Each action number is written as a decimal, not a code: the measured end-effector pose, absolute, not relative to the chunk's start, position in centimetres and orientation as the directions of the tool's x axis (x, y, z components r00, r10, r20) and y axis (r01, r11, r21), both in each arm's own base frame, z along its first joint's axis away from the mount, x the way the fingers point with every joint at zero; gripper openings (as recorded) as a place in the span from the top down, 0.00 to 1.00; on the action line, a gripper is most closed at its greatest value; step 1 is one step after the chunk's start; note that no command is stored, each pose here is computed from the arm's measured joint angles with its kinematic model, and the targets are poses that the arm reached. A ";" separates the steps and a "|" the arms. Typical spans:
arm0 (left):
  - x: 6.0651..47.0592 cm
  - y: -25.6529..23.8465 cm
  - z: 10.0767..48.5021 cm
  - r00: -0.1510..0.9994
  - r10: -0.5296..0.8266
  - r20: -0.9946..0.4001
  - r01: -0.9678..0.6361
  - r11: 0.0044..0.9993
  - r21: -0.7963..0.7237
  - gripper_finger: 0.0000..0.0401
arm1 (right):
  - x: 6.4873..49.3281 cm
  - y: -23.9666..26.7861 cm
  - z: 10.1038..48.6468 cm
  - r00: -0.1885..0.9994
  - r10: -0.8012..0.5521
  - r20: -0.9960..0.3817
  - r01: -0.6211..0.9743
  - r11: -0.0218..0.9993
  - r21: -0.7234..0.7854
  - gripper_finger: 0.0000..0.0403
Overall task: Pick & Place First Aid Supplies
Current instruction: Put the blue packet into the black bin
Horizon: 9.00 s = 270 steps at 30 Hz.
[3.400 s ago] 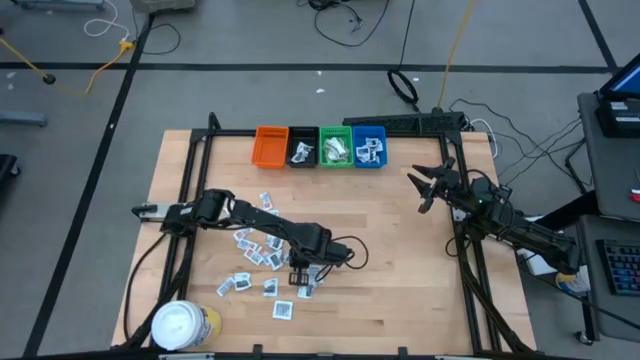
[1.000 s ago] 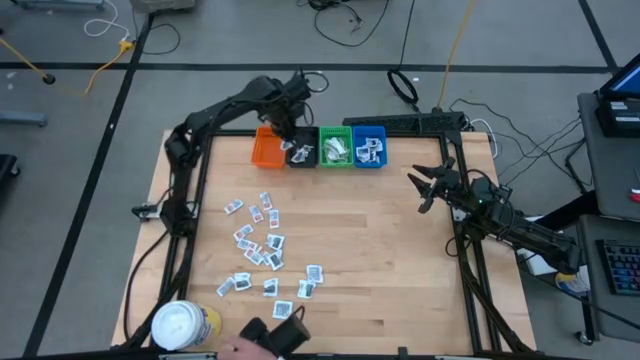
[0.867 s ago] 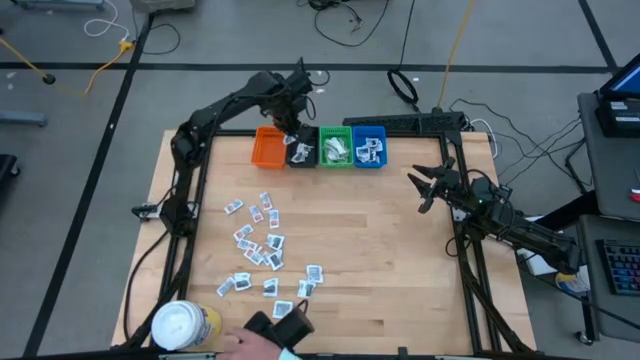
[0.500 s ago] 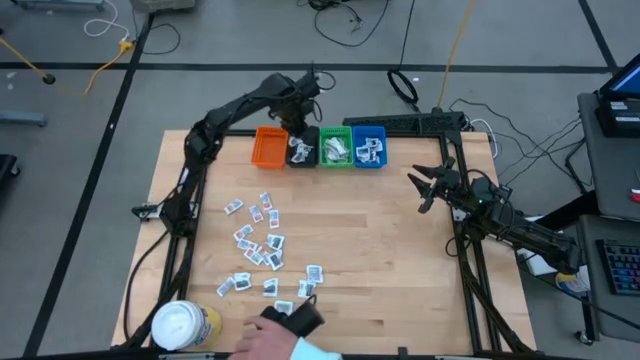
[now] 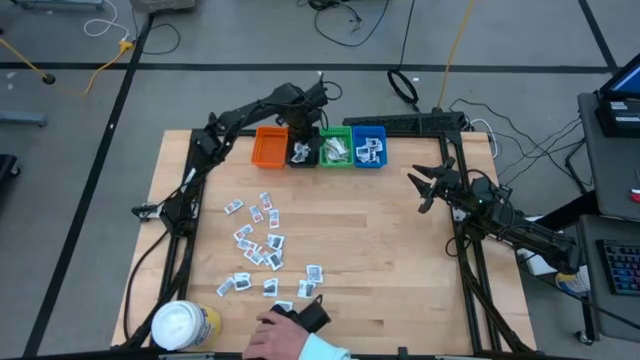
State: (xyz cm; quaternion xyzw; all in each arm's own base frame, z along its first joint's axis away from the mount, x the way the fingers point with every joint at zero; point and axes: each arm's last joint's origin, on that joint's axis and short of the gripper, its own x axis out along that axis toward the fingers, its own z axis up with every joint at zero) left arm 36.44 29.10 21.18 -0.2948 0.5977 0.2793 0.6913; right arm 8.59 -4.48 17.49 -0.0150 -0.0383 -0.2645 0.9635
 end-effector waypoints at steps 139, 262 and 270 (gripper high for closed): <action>27.6 -1.6 20.7 0.263 -0.025 -0.964 0.033 0.999 -0.016 0.99 | 8.6 -4.5 17.5 0.857 -0.509 0.082 0.511 0.859 -0.008 0.65; 40.8 3.8 24.6 -0.045 -0.161 -0.986 0.006 0.987 -0.162 0.54 | 8.6 -4.5 17.5 0.857 -0.508 0.083 0.511 0.860 -0.008 0.65; 41.2 -4.4 24.6 -0.027 -0.154 -0.988 0.185 0.970 -0.156 0.54 | 8.6 -4.5 17.5 0.857 -0.509 0.083 0.511 0.860 -0.008 0.65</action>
